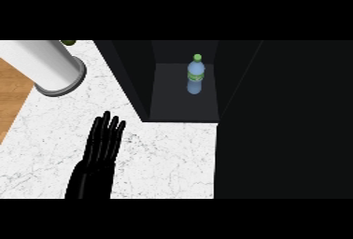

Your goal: Pick up the bottled water, place it into the cabinet and close the cabinet

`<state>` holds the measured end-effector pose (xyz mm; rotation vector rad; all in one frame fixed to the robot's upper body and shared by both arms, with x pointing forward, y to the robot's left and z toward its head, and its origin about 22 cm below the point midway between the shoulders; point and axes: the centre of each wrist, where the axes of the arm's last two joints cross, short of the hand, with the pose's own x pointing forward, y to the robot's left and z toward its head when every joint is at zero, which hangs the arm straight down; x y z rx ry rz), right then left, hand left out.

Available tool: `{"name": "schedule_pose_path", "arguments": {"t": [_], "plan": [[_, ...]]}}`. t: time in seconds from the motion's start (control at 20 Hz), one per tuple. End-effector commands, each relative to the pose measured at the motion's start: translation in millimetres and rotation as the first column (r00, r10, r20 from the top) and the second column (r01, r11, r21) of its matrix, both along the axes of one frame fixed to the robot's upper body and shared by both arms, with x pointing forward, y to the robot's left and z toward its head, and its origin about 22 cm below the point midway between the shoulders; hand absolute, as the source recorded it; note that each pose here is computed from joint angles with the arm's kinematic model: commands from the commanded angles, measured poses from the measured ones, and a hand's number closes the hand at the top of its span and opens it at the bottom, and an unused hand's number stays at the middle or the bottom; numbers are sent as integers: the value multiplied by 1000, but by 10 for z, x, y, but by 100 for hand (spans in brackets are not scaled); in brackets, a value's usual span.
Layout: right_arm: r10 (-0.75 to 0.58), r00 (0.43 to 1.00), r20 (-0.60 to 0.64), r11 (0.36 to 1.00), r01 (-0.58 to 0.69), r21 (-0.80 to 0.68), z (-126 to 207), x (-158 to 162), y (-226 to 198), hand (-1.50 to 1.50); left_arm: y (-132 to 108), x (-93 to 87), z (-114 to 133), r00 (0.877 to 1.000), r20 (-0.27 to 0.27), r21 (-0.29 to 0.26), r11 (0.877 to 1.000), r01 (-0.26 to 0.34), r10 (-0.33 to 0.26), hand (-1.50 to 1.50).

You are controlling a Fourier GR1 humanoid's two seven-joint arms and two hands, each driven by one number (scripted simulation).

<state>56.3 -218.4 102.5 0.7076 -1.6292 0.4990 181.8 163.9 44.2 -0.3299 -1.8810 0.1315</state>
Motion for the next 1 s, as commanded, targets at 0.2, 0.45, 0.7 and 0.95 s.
{"name": "schedule_pose_path", "arguments": {"t": [0.2, 0.45, 0.7, 0.95], "plan": [[39, 990, 136, 994, -25, -109, 563, -78, 389, 150, 289, -108, 28, 998, 9, -5, 998, -55, 55, -150], [98, 977, 187, 990, -77, -116, 551, 38, 572, 150, 496, -224, -22, 999, -1, -10, 999, -51, 51, -150], [116, 963, 243, 986, -81, -148, 593, 164, 707, 150, 568, -324, 90, 999, 1, -13, 999, -52, 52, -150], [134, 958, 252, 977, -86, -193, 644, 263, 849, 150, 728, -315, 57, 998, 19, -9, 998, -62, 62, -150]]}}
